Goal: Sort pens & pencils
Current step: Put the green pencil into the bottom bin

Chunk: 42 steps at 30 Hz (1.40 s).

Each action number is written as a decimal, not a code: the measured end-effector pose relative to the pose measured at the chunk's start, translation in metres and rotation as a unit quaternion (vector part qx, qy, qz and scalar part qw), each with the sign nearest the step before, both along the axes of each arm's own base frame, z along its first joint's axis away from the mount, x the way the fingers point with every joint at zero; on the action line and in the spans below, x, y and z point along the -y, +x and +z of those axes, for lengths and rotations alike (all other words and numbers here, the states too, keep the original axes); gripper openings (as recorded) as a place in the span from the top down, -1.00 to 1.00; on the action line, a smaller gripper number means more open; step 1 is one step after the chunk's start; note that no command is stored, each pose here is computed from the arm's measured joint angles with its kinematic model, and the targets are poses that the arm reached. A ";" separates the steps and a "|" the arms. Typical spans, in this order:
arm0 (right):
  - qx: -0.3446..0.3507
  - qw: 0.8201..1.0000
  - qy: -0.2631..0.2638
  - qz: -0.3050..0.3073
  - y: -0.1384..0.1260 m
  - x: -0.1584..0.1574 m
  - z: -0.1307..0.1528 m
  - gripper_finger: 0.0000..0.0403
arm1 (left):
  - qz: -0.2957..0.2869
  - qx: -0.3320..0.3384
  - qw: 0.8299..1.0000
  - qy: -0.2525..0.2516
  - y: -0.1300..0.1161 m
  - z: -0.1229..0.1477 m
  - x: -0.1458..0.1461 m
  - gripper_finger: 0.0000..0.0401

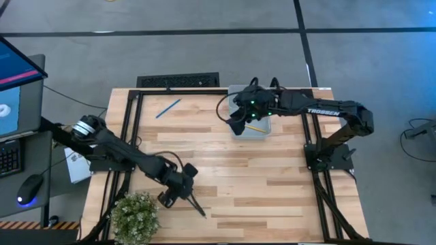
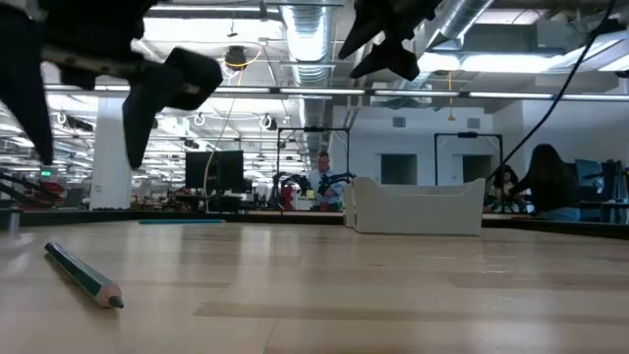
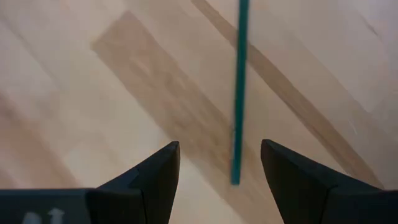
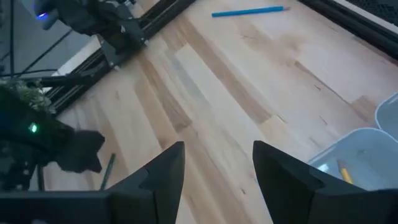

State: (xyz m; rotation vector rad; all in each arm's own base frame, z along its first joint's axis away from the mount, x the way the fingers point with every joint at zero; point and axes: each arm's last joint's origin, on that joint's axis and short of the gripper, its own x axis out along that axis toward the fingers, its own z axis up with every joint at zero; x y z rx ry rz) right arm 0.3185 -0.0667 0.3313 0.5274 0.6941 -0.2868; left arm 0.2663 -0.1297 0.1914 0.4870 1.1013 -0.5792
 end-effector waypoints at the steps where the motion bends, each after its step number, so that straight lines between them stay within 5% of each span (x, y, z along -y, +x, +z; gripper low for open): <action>1: 0.000 1.000 0.000 0.002 0.002 -0.001 -0.001 -0.04 | 0.000 -0.005 1.000 0.003 0.001 -0.005 0.003 -0.08; 13: 0.042 0.999 -0.018 0.014 0.004 -0.005 0.009 -0.04 | 0.021 -0.072 0.997 0.027 0.008 -0.051 0.015 -0.08; 21: 0.041 0.999 -0.018 0.014 0.004 -0.005 0.008 -0.04 | 0.082 -0.082 0.993 0.014 0.009 -0.052 0.014 -0.08; 33: 0.041 0.999 -0.018 0.014 0.004 -0.005 0.008 -0.04 | 0.090 -0.118 0.989 -0.009 0.010 -0.061 0.016 -0.08; 42: 0.039 0.999 -0.017 0.014 0.004 -0.005 0.008 -0.04 | 0.081 -0.108 0.991 0.026 0.010 -0.064 0.016 0.22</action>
